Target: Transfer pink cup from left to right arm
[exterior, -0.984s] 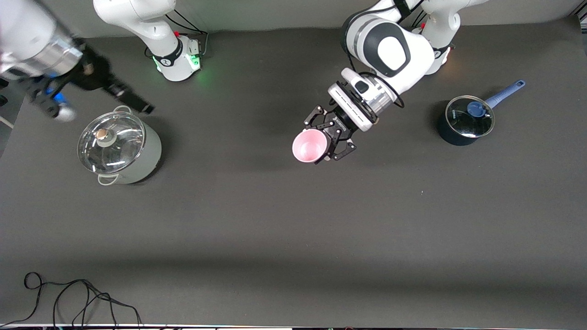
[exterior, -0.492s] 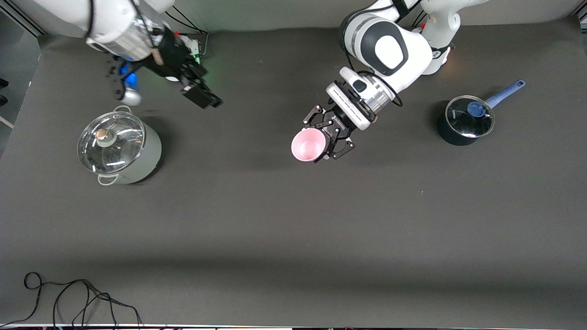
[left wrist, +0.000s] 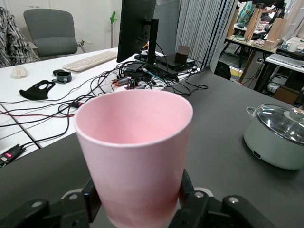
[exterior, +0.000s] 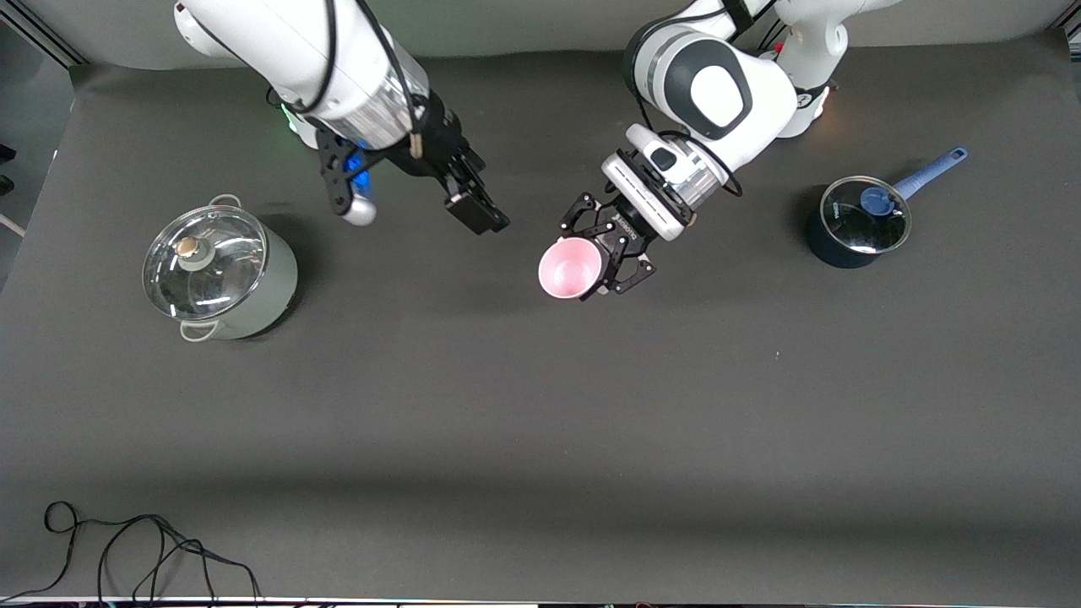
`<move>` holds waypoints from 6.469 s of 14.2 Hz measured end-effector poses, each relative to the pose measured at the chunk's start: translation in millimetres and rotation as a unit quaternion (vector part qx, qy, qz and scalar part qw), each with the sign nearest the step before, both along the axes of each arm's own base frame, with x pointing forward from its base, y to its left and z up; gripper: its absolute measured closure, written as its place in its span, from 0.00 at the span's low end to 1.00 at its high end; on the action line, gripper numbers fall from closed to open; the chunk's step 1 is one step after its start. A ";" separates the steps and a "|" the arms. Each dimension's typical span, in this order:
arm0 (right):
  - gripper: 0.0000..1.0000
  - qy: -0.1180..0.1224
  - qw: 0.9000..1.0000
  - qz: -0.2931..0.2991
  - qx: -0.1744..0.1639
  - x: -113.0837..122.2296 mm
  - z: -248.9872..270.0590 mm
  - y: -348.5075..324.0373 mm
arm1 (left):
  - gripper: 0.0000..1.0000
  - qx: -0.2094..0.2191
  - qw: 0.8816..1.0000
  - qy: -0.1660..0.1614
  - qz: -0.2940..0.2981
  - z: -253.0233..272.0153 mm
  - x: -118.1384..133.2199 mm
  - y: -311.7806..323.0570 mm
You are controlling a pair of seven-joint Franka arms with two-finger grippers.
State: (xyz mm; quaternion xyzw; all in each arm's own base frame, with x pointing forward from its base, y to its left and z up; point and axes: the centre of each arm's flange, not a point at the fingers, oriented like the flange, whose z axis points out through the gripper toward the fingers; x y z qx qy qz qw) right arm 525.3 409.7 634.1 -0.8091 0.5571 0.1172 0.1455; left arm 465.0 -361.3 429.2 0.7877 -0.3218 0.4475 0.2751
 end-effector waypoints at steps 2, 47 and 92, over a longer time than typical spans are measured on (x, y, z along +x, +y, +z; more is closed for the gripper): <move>0.04 -0.001 1.000 0.014 -0.002 6.3 -10.4 6.4 | 0.34 0.000 1.000 0.001 0.001 -0.1 -0.1 0.1; 0.95 -0.029 0.982 0.188 -0.013 23.7 -89.0 53.2 | 0.18 0.001 1.000 0.010 0.001 0.6 -7.3 -8.4; 0.95 -0.093 0.848 0.500 -0.147 35.9 -395.5 -381.9 | 0.00 0.058 0.953 0.294 0.039 39.2 164.5 246.4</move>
